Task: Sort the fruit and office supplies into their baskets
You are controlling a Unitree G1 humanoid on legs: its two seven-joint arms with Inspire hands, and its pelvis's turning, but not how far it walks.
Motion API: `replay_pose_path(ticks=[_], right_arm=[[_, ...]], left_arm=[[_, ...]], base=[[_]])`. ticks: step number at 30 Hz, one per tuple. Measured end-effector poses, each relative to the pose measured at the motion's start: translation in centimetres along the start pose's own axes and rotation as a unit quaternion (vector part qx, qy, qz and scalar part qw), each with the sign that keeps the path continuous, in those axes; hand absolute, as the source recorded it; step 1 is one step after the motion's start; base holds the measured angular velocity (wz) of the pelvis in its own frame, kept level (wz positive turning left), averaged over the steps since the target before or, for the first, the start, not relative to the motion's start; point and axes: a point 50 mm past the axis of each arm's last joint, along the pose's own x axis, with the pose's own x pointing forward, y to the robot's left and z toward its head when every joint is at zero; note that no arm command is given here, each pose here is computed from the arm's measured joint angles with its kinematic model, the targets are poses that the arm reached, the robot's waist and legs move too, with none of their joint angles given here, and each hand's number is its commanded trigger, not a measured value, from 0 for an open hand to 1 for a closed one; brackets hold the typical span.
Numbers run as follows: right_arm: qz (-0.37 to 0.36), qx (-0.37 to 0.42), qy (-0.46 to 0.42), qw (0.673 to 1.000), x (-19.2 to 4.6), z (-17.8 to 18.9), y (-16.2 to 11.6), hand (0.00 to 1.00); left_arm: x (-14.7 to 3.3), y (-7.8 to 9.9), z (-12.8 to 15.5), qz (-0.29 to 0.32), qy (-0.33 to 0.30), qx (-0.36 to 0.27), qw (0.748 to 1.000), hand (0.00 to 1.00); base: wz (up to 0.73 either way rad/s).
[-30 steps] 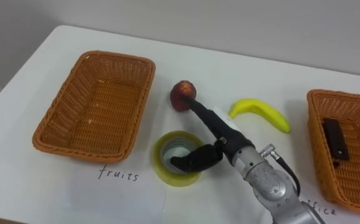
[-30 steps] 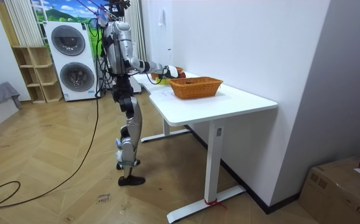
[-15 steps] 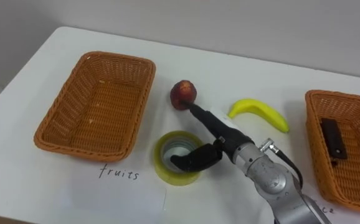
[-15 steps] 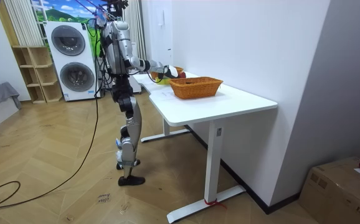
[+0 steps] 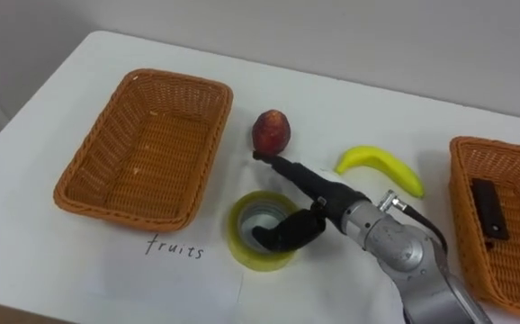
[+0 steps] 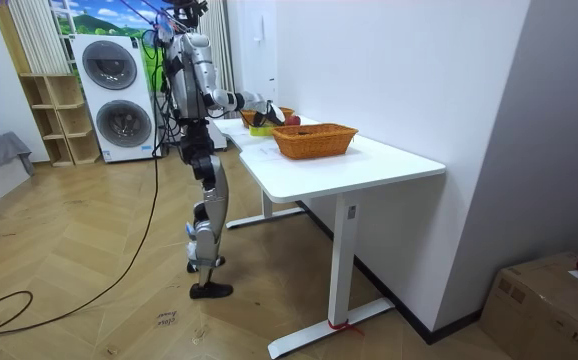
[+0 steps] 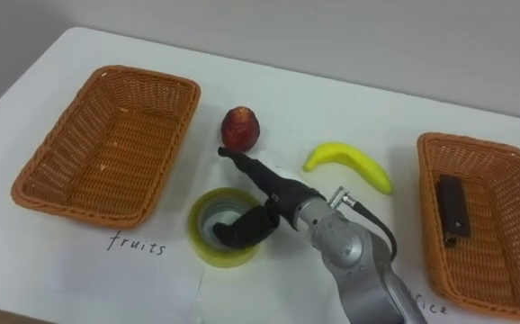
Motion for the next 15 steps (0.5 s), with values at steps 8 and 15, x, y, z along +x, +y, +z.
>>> replay_pose_path(ticks=[8, 15], right_arm=[[0.028, -0.011, 0.018, 0.999, -0.49, -0.74, -0.48, 0.0], [0.033, -0.036, 0.037, 0.998, -0.93, -0.94, -1.02, 0.0]], left_arm=[[0.33, 0.53, -0.26, 0.003, 0.013, -0.001, 1.0, 0.0], [0.35, 0.4, -0.55, -0.001, 0.022, 0.001, 1.0, 0.0]], base=[[0.0], [0.0]])
